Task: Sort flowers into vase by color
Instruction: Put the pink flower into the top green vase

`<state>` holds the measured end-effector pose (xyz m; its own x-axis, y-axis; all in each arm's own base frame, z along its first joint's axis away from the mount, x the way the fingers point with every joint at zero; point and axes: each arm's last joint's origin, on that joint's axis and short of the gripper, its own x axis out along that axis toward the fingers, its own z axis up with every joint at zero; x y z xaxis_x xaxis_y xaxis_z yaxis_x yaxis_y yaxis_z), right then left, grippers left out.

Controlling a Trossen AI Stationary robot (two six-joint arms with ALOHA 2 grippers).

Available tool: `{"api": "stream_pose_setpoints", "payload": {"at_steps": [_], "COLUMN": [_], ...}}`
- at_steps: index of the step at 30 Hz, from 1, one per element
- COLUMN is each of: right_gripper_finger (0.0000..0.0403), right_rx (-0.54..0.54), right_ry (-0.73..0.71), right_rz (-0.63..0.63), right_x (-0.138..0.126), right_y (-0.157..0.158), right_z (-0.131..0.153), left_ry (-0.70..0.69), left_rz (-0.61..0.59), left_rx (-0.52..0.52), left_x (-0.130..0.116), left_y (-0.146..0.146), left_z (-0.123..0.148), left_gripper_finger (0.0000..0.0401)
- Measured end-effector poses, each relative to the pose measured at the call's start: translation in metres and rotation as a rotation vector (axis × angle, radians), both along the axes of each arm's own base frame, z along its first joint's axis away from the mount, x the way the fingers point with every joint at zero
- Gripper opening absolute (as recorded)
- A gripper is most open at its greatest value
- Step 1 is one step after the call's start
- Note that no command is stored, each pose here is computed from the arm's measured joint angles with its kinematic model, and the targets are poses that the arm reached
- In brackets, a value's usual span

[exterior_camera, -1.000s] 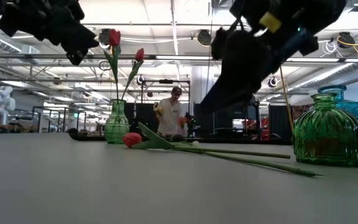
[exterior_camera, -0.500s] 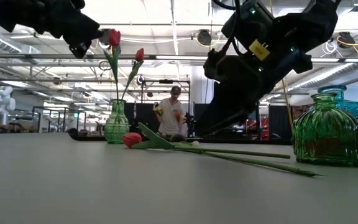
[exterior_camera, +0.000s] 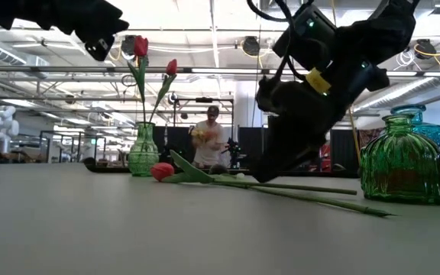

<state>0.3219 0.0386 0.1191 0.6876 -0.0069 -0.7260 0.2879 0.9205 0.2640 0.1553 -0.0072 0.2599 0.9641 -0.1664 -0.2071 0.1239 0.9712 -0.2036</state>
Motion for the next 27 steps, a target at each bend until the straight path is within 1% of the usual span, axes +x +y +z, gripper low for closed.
{"api": "stream_pose_setpoints", "payload": {"at_steps": [6,12,15,20,23,27], "right_gripper_finger": [0.0151,0.0151,0.0151,0.0149,0.0137,0.0109], "right_rx": [0.041,0.048,0.062,0.074,0.076,0.076], "right_ry": [0.032,0.034,0.045,0.071,0.075,0.08], "right_rz": [0.008,0.033,0.022,-0.005,-0.012,-0.016], "right_x": [-0.003,-0.005,-0.006,-0.008,-0.008,-0.009], "right_y": [0.008,0.018,0.02,0.02,0.02,0.02], "right_z": [-0.002,-0.002,-0.003,-0.003,-0.003,-0.004], "left_ry": [0.007,0.038,0.047,0.007,-0.02,-0.047], "left_rz": [-0.013,0.002,-0.001,-0.023,-0.037,-0.058], "left_rx": [0.012,0.025,0.027,0.023,0.02,0.016], "left_x": [0.007,0.011,0.013,0.015,0.016,0.015], "left_y": [-0.009,-0.012,-0.014,-0.018,-0.021,-0.025], "left_z": [-0.003,-0.007,-0.009,-0.006,-0.003,-0.001], "left_gripper_finger": [0.0105,0.0105,0.0105,0.0105,0.0105,0.0105]}}
